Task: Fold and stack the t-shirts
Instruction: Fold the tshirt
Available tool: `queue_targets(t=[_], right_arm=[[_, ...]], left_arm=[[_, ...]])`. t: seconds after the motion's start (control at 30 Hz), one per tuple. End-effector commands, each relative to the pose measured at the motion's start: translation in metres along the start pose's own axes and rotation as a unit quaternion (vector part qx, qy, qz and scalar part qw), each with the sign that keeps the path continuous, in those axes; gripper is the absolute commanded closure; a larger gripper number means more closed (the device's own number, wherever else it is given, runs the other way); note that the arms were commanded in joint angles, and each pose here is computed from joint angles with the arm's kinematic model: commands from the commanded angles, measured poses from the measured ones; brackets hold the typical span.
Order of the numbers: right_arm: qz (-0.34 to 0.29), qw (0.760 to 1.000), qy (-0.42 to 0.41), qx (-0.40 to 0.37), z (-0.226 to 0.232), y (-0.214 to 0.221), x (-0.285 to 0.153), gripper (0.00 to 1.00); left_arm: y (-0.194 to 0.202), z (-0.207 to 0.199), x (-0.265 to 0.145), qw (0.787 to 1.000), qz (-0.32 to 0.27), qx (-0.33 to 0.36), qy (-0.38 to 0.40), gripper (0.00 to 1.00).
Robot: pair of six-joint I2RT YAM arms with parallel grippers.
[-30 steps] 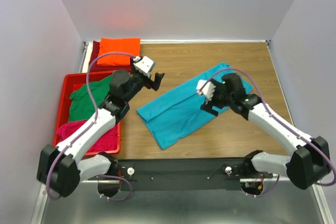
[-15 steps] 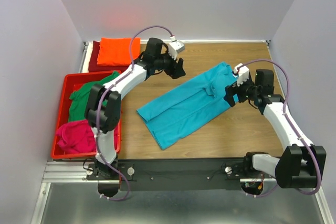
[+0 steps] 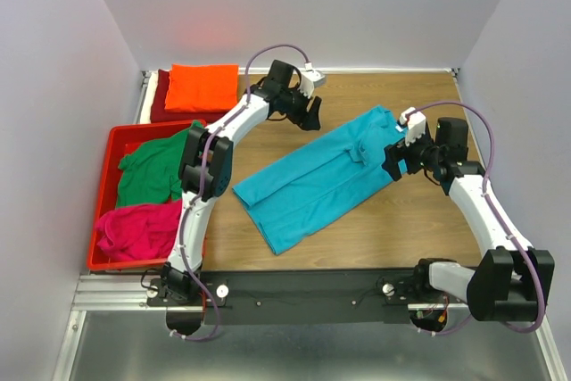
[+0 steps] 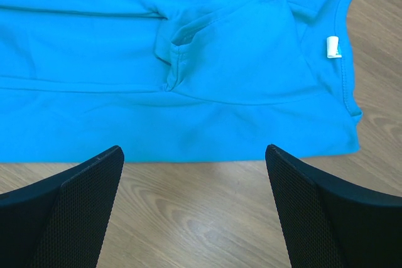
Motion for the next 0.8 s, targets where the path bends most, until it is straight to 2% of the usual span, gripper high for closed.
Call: queue_targets(t=[0.0, 0.13, 0.27, 0.43, 0.63, 0.77], right_arm=[[-0.012, 1.000, -0.003, -0.001, 0.003, -0.002, -0.004, 0.00], [-0.008, 1.000, -0.002, 0.000, 0.002, 0.000, -0.003, 0.00], [-0.008, 1.000, 0.000, -0.002, 0.002, 0.000, -0.004, 0.00], [-0.008, 1.000, -0.002, -0.002, 0.002, 0.000, -0.003, 0.00], [-0.007, 1.000, 0.001, -0.002, 0.001, 0.000, -0.003, 0.00], [-0.006, 1.000, 0.001, -0.002, 0.001, 0.000, -0.003, 0.00]], left_arm=[[0.015, -0.002, 0.020, 0.999, 0.045, -0.009, 0.002, 0.31], [0.017, -0.007, 0.044, 0.998, 0.057, -0.007, 0.014, 0.31], [0.020, 0.001, 0.067, 0.998, 0.054, -0.024, -0.009, 0.34], [0.011, 0.007, 0.081, 0.998, 0.020, -0.046, -0.029, 0.39], [0.028, 0.003, 0.096, 0.997, 0.046, -0.062, -0.016, 0.50], [0.041, 0.000, 0.102, 0.996, 0.069, -0.062, -0.005, 0.64]])
Point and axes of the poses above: each gripper's point midway between its finger pads, its own x axis out along the fingers, its own z axis along the line the jaws close on, y = z × x, the point moved 6 cm from there along -x, back along the fingers, and after that the axes turned 10 degrees about -x, right-handed, at the moved point
